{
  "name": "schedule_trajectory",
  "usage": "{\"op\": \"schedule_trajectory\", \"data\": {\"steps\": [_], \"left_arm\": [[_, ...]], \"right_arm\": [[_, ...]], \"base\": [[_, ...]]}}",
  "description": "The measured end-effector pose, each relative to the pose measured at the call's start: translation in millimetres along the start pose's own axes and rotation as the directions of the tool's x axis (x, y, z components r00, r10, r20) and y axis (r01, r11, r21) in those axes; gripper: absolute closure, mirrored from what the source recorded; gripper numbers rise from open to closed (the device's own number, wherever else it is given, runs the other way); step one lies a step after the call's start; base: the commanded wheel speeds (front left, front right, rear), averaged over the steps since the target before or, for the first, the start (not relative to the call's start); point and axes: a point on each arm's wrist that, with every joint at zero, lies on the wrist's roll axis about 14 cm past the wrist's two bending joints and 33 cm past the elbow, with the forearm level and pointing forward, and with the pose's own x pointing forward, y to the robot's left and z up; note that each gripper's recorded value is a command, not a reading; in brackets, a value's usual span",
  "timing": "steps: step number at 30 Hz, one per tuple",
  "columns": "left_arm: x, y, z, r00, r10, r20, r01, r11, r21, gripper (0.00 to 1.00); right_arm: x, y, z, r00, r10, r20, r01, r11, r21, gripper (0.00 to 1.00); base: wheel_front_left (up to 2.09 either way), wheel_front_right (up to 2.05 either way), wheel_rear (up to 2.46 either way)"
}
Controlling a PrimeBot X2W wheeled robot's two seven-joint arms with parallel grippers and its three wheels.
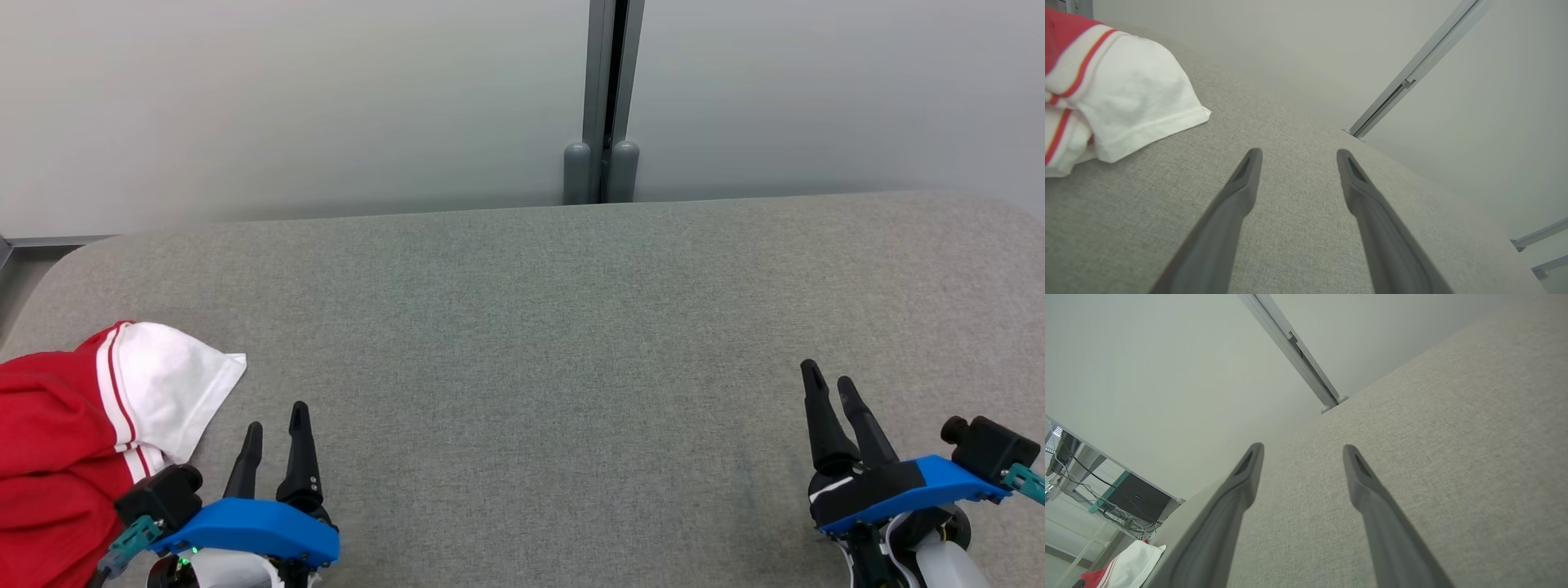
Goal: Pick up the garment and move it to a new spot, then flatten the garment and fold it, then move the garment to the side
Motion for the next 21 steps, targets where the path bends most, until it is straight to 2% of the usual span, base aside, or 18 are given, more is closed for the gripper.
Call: {"op": "schedule_trajectory", "data": {"steps": [12,21], "left_arm": [[3,-13,-11,0.999,-0.039,-0.027,0.043,0.986,0.16,0.0],[3,-21,-18,0.997,-0.062,-0.041,0.071,0.964,0.256,0.0]], "right_arm": [[2,6,-8,1.0,0.027,-0.017,-0.029,0.988,-0.152,0.0],[1,6,-11,0.999,0.034,-0.022,-0.038,0.966,-0.256,0.0]], "base": [[0.0,0.0,0.0],[0.0,0.0,0.0]]}}
